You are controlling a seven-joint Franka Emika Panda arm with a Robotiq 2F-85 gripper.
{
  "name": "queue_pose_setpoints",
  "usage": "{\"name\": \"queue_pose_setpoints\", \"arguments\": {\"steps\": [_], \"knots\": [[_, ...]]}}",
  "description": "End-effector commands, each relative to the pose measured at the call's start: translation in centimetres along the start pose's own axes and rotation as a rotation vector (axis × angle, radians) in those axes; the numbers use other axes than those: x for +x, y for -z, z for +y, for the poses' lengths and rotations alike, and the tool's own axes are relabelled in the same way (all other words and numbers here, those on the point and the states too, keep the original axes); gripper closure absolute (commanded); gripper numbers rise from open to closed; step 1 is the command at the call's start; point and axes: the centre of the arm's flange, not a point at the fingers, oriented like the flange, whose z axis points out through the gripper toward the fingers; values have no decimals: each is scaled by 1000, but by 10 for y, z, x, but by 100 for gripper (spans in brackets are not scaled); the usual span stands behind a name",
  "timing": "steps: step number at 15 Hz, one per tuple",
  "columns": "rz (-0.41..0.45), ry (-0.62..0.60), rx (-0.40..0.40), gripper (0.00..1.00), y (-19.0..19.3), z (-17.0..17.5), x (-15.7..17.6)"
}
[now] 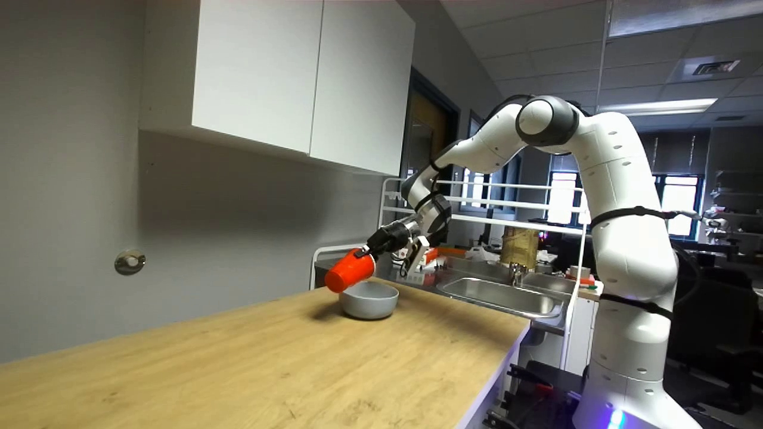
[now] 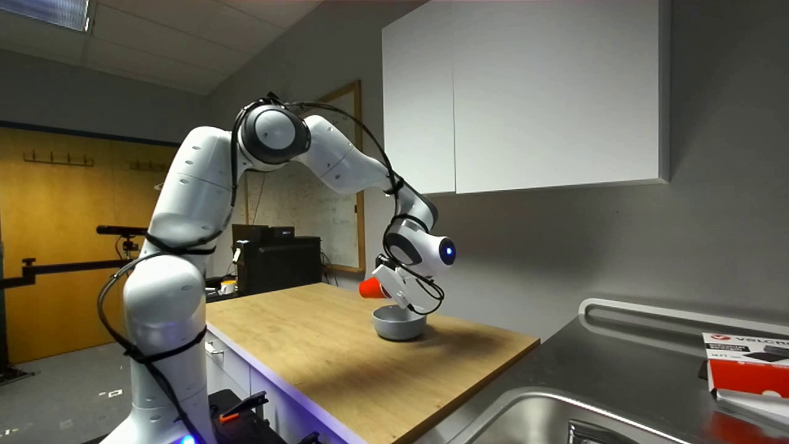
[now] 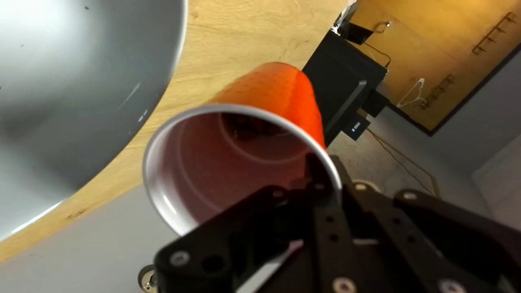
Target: Pour the beans from the cup into the bowl
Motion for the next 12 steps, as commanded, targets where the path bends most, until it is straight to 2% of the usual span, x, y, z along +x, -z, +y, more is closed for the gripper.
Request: {"name": "queue_pose_setpoints", "arguments": {"steps": [1,5,12], "knots": [[55,-31,92,96,5,15,8],[109,-124,202,95,7,31,4],[196,-316,322,95,11,51,1]]}}
